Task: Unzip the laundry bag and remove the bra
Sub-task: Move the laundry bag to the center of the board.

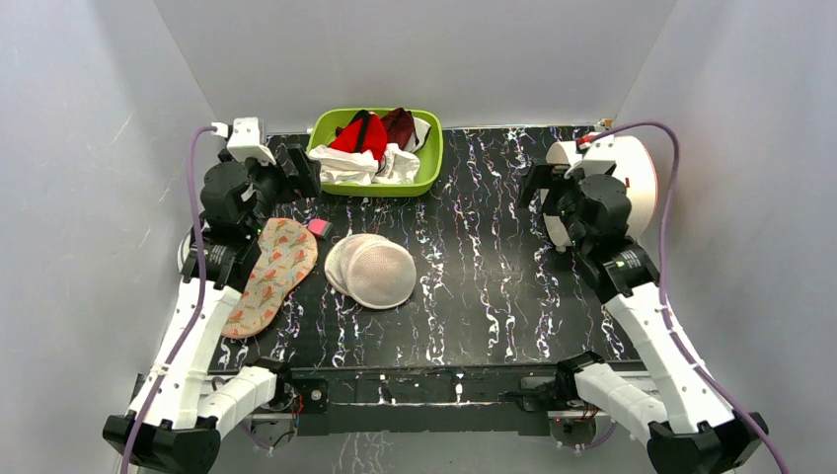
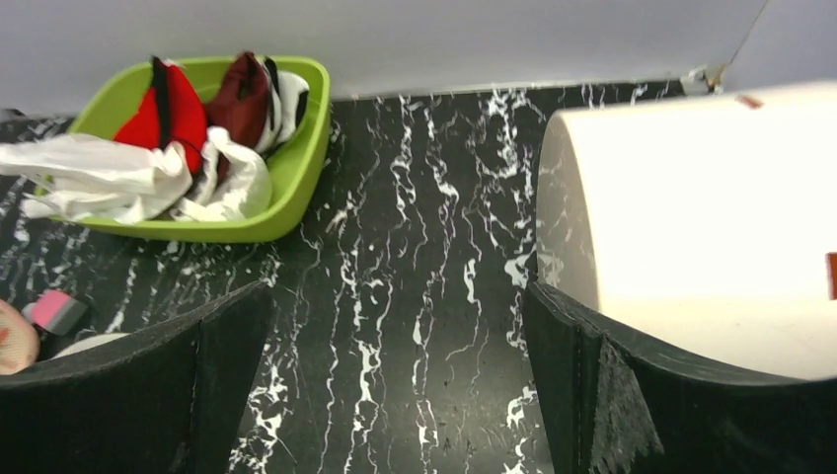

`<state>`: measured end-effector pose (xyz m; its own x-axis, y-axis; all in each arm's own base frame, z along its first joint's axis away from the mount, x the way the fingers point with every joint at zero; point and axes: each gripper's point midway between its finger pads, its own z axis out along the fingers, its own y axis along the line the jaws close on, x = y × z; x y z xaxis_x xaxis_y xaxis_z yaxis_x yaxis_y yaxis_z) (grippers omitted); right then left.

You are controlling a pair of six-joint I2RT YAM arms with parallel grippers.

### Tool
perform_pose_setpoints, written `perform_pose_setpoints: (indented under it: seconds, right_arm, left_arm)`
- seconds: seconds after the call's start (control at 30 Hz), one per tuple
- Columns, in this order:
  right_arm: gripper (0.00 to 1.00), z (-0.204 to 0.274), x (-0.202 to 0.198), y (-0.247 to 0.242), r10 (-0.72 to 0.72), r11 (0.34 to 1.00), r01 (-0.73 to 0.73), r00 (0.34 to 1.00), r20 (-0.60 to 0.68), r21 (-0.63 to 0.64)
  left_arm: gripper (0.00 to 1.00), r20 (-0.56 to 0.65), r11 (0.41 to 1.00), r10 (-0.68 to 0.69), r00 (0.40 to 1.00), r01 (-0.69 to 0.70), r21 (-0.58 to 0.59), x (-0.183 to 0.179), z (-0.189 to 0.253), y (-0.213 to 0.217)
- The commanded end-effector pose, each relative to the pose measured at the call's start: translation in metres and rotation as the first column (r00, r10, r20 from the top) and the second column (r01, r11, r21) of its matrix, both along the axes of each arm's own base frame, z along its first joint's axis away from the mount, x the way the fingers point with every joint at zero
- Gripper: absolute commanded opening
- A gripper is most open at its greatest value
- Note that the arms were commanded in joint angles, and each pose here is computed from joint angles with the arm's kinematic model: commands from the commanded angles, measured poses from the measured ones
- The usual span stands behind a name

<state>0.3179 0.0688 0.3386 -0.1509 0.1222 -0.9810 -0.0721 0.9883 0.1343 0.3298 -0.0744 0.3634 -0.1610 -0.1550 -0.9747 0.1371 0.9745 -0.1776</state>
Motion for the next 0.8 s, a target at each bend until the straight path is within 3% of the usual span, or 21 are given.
perform_pose_setpoints:
  seconds: [0.0, 0.17, 0.33, 0.47, 0.6, 0.77]
  right_arm:
    - [0.98, -0.001, 0.019, -0.001, -0.039, 0.998, 0.036, 0.997, 0.066, 0.048]
    - [0.98, -0.025, 0.03, 0.003, -0.051, 0.991, 0.046, 0.998, 0.039, 0.125]
    - [0.98, -0.032, 0.029, 0.026, 0.068, 0.982, -0.07, 0.997, 0.019, 0.173]
    - [0.98, -0.037, 0.026, 0.028, 0.059, 0.962, -0.067, 0.998, 0.039, 0.266]
    - [0.98, -0.036, 0.02, 0.055, 0.204, 0.926, -0.214, 0.977, 0.065, 0.31]
    - [0.98, -0.051, 0.013, 0.112, 0.43, 0.83, -0.405, 0.902, 0.022, 0.384]
  left_arm:
    - [0.98, 0.039, 0.999, 0.035, 0.999, -0.035, 0.003, 0.012, -0.009, 0.009]
    - [0.98, 0.017, 0.998, 0.055, 0.998, -0.056, 0.02, 0.02, -0.037, 0.014]
    - [0.98, 0.014, 0.997, 0.066, 0.998, -0.066, 0.045, 0.024, -0.053, 0.015]
    - [0.98, 0.032, 0.994, 0.075, 0.997, -0.078, 0.075, 0.024, -0.056, 0.013]
    - [0.98, 0.044, 0.99, 0.087, 0.995, -0.091, 0.104, 0.024, -0.057, 0.009]
    - [0.98, 0.073, 0.986, 0.113, 0.991, -0.121, 0.117, 0.022, -0.052, 0.009]
